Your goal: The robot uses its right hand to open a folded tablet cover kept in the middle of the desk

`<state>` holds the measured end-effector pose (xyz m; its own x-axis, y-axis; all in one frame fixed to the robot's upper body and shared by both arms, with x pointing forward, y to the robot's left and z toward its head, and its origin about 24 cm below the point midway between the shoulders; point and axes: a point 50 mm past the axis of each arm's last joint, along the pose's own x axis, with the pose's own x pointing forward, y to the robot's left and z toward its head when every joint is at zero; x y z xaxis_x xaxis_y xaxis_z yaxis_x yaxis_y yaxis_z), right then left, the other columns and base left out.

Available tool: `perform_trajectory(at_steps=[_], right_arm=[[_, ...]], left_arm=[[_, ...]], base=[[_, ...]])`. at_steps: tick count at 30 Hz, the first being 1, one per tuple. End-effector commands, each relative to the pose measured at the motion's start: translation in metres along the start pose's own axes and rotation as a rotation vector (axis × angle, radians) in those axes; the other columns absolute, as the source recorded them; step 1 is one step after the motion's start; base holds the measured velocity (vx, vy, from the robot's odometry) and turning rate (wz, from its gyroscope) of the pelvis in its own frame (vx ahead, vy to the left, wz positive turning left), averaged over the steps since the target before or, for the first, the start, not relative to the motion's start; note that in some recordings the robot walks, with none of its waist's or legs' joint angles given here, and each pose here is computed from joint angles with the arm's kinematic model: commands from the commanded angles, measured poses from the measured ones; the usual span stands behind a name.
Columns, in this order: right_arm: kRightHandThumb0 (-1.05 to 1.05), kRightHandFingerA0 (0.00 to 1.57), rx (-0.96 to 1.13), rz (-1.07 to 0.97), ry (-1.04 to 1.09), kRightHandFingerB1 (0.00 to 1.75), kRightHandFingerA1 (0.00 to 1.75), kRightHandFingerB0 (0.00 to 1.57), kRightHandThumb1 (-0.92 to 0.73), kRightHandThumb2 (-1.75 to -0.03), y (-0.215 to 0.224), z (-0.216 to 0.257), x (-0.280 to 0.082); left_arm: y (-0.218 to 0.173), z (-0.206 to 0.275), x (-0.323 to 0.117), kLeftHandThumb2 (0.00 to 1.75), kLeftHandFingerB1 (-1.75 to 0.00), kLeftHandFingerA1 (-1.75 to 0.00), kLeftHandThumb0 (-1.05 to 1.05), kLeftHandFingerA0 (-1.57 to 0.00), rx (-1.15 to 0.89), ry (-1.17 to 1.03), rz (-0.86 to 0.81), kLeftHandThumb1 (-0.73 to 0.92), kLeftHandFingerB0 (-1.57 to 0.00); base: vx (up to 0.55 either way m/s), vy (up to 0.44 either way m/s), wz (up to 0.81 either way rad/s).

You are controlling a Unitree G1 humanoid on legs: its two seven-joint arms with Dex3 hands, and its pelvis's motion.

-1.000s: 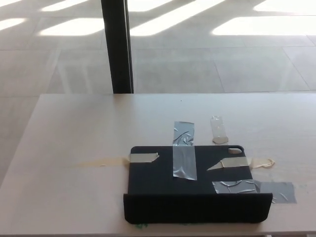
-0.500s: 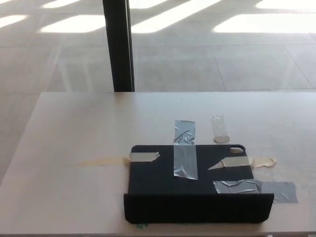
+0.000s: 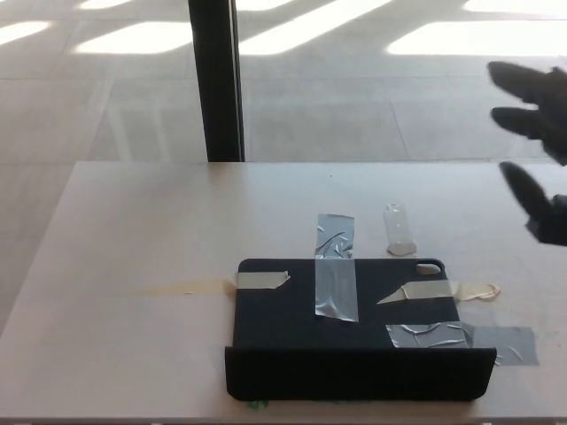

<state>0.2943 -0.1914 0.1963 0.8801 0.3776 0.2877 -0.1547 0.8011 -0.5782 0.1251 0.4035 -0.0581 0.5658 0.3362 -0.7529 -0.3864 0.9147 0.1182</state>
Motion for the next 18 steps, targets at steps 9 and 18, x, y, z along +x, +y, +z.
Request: perform_trajectory(at_steps=[9, 18], right_arm=[[-1.05, 0.03, -0.474, 0.539, 0.191, 0.07, 0.22, 0.13, -0.80, -1.27, 0.063, -0.034, 0.003], [-1.00, 0.00, -0.497, 0.543, 0.304, 0.28, 0.25, 0.13, -0.72, -1.18, 0.069, -0.051, 0.002]], left_arm=[[0.008, 0.009, -0.004, 0.64, -1.09, -1.22, -1.05, -0.42, 0.045, -0.042, -0.007, 0.66, -0.24], [0.007, 0.012, -0.003, 0.63, -1.08, -1.21, -1.05, -0.44, 0.061, -0.044, -0.009, 0.67, -0.24]], base=[[0.00, 0.000, 0.00], [0.00, 0.000, 0.00]])
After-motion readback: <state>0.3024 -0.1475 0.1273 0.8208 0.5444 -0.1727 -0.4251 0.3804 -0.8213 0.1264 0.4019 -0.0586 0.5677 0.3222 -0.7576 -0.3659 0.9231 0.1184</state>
